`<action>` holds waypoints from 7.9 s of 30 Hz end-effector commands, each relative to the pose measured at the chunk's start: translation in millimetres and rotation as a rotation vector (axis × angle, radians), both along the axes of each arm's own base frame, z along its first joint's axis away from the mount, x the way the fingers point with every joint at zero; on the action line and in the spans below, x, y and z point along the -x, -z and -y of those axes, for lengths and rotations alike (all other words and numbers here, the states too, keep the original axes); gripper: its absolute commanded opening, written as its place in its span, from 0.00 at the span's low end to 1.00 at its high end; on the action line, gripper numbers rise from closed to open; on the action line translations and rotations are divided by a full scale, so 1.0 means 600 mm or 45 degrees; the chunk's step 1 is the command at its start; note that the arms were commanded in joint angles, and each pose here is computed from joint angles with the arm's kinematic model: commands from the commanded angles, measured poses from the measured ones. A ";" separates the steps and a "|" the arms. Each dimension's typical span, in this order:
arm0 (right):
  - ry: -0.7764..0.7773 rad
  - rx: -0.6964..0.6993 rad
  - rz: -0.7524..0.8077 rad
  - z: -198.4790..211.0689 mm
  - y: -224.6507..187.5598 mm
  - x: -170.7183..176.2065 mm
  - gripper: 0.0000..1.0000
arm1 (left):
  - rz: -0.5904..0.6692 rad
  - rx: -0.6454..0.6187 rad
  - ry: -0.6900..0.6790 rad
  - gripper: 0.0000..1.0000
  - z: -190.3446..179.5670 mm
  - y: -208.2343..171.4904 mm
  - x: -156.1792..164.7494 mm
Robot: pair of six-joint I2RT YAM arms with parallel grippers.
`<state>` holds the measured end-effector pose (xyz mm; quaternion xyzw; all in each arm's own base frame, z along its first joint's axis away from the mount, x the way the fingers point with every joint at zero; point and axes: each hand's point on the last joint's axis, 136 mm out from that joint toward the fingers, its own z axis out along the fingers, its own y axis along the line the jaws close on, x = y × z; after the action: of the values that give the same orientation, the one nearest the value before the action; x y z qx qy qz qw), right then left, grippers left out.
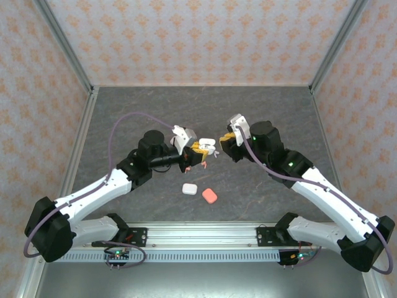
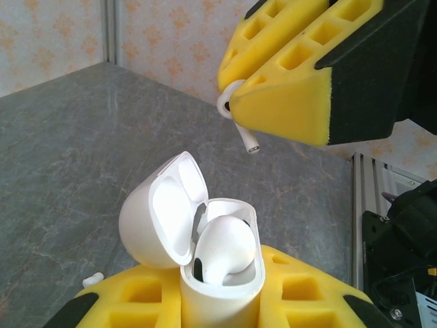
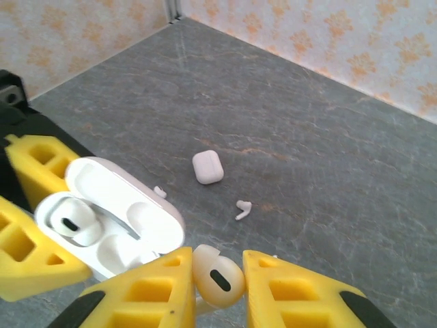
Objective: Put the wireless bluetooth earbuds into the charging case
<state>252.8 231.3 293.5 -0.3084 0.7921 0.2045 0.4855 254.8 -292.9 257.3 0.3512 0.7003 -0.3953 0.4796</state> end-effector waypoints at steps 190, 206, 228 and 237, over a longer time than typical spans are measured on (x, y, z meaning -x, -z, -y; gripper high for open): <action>0.825 -0.383 -0.472 0.159 0.163 -0.029 0.99 | -1.081 -0.281 -0.553 0.43 -0.012 0.358 -0.398; 0.743 -0.212 -0.645 0.143 0.182 0.008 0.99 | -0.826 -0.200 -0.645 0.50 -0.077 0.209 -0.380; 0.294 0.587 -0.795 -0.075 0.374 0.154 0.90 | -0.524 -0.010 -1.127 0.82 -0.297 0.102 -0.162; 0.276 0.688 -0.823 -0.086 0.416 0.155 0.81 | -0.519 -0.004 -1.174 0.85 -0.317 0.099 -0.150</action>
<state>156.6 277.2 43.9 -0.2513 0.9588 0.0284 0.1293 347.9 -112.9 197.2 -0.0618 0.8619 -0.2159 0.4546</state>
